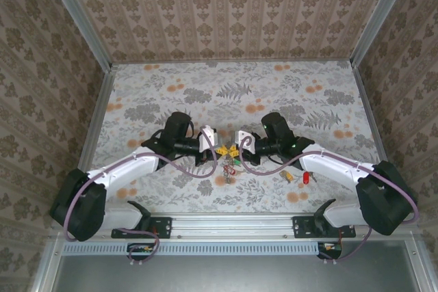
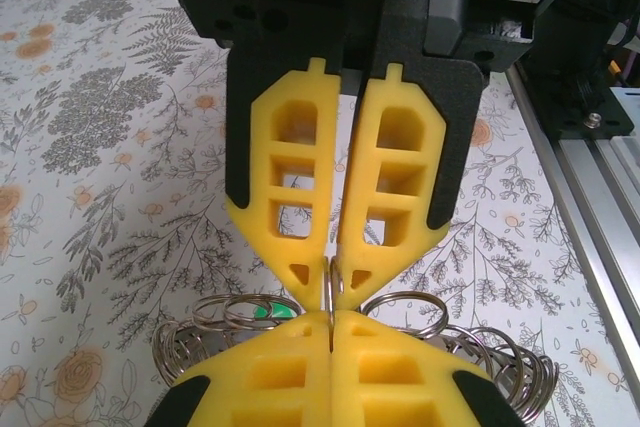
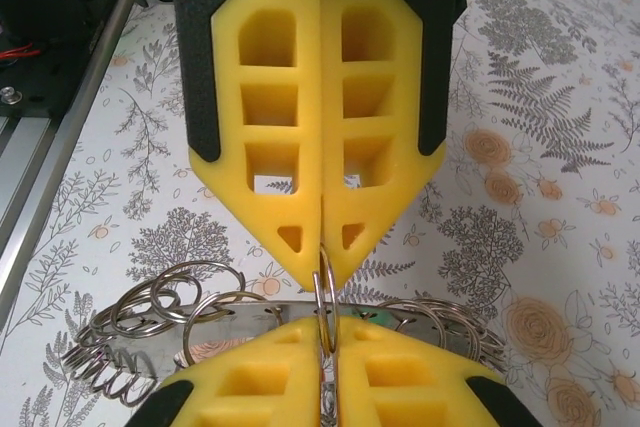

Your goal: Put the keys on the keyring

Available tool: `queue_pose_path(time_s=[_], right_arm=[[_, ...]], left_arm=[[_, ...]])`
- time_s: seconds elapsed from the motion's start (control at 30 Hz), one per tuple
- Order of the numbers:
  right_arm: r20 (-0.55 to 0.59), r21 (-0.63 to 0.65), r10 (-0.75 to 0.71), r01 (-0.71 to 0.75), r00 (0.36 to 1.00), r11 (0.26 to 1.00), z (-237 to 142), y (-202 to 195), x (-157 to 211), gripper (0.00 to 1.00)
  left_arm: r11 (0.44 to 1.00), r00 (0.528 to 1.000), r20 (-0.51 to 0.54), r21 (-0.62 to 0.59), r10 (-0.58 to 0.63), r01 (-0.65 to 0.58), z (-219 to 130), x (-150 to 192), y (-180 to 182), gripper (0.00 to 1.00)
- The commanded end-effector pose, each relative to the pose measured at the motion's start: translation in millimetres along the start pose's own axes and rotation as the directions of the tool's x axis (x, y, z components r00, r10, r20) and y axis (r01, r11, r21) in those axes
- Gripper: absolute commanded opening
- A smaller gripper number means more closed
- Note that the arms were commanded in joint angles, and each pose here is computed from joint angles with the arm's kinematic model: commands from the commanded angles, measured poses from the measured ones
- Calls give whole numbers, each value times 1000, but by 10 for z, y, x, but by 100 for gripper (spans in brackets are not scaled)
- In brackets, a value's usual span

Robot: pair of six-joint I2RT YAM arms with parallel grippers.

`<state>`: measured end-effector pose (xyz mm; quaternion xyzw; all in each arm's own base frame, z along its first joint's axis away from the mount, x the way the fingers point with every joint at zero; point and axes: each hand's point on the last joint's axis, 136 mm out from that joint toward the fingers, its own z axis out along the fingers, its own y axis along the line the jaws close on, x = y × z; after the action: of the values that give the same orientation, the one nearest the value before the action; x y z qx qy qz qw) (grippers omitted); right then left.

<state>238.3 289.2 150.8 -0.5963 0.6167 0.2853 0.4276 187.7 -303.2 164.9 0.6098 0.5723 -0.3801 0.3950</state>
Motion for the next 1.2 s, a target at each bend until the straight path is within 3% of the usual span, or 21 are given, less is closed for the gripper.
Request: queue_pose_path(time_s=[0.0,0.13,0.27,0.57,0.9,1.17], right_arm=[[18,42,-32,31,999,999,-44,-62,-65,9],[44,52,-34,32,998,998,-60,-81,-128,5],[60,48,-27,24,998,999,-54,-88,-165,12],[71,60,-28,23,997,998,-55,-112,-188,12],[82,57,-31,27,996,998,-57,-119,-204,18],[80,45,-26,23,996,999,-82,-101,-201,0]], left_arm=[[1000,999,44,12,22,-23,-40,-123,-54,0],[1000,999,44,12,23,-24,-40,-130,-51,0],[1000,999,46,19,22,-23,-38,-142,-55,0],[999,999,43,22,22,-23,-40,-141,-56,0],[1000,999,40,15,24,-24,-42,-157,-40,0],[1000,999,35,15,20,-21,-36,-148,-37,0]])
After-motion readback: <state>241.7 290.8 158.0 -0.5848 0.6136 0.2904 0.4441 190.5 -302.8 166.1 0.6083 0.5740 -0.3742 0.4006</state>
